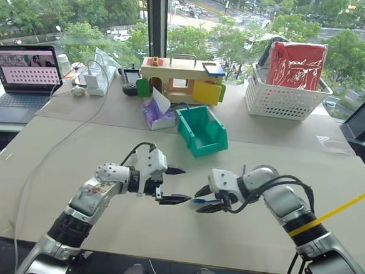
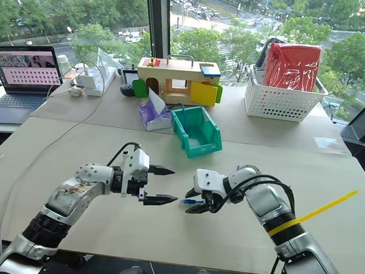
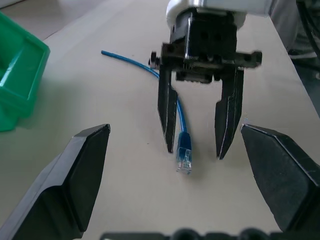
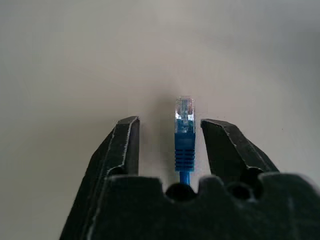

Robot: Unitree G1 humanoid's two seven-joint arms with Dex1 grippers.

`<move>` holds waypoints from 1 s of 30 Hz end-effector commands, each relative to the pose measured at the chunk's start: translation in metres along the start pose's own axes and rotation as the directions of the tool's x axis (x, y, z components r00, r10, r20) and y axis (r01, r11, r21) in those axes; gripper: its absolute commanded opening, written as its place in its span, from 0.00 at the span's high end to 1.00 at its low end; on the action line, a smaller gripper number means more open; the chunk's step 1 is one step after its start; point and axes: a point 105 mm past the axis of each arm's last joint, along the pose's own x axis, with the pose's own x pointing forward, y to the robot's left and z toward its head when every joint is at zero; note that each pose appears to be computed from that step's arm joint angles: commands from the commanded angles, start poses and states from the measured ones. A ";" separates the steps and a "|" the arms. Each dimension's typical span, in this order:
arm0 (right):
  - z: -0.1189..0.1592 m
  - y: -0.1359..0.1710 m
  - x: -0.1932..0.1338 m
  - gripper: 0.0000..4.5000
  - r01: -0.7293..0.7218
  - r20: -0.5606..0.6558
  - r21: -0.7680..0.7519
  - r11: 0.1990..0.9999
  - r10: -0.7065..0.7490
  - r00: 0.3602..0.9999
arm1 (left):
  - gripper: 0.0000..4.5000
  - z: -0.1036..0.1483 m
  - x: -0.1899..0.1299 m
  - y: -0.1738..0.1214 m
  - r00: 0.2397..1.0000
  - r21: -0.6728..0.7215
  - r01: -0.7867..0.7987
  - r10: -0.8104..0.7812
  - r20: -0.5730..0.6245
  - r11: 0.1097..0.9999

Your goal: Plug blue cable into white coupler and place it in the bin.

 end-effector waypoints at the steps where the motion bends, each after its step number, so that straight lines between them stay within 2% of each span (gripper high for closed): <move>1: 0.014 -0.014 -0.036 0.07 0.158 0.054 0.017 0.987 -0.158 0.986 | 0.00 -0.001 0.010 -0.006 0.997 0.084 0.077 -0.075 -0.033 0.993; 3: 0.007 -0.013 -0.052 0.01 0.216 0.025 0.099 0.971 -0.220 0.975 | 0.00 -0.003 0.015 -0.007 0.995 0.092 0.096 -0.093 -0.034 0.991; 6: -0.002 -0.009 -0.076 0.01 0.296 -0.016 0.180 0.938 -0.298 0.954 | 0.00 -0.004 0.025 -0.003 0.995 0.076 0.095 -0.095 -0.001 0.993; 12: -0.014 0.012 -0.133 0.01 0.412 -0.114 0.292 0.863 -0.397 0.911 | 0.00 -0.018 0.038 -0.002 0.991 0.079 0.137 -0.136 -0.014 0.987; 15: -0.017 0.025 -0.153 0.00 0.464 -0.155 0.344 0.816 -0.438 0.885 | 0.15 -0.023 0.038 0.002 0.985 0.108 0.165 -0.160 -0.059 0.980; 17: -0.015 0.029 -0.155 0.00 0.482 -0.158 0.355 0.801 -0.457 0.875 | 0.33 -0.026 0.038 0.004 0.982 0.127 0.179 -0.169 -0.084 0.976; 18: -0.014 0.030 -0.156 0.00 0.491 -0.157 0.361 0.793 -0.467 0.870 | 0.39 -0.027 0.040 0.005 0.982 0.129 0.181 -0.171 -0.082 0.975; 20: -0.011 0.035 -0.152 0.00 0.496 -0.145 0.381 0.781 -0.479 0.866 | 0.59 -0.025 0.046 0.004 0.980 0.116 0.195 -0.189 -0.062 0.974; 25: -0.009 0.040 -0.143 0.00 0.528 -0.138 0.416 0.740 -0.522 0.841 | 0.97 -0.026 0.055 0.001 0.976 0.120 0.215 -0.210 -0.053 0.969; 30: -0.014 0.049 -0.135 0.00 0.523 -0.143 0.500 0.690 -0.530 0.836 | 0.99 -0.023 0.058 0.007 0.981 0.133 0.190 -0.184 -0.052 0.973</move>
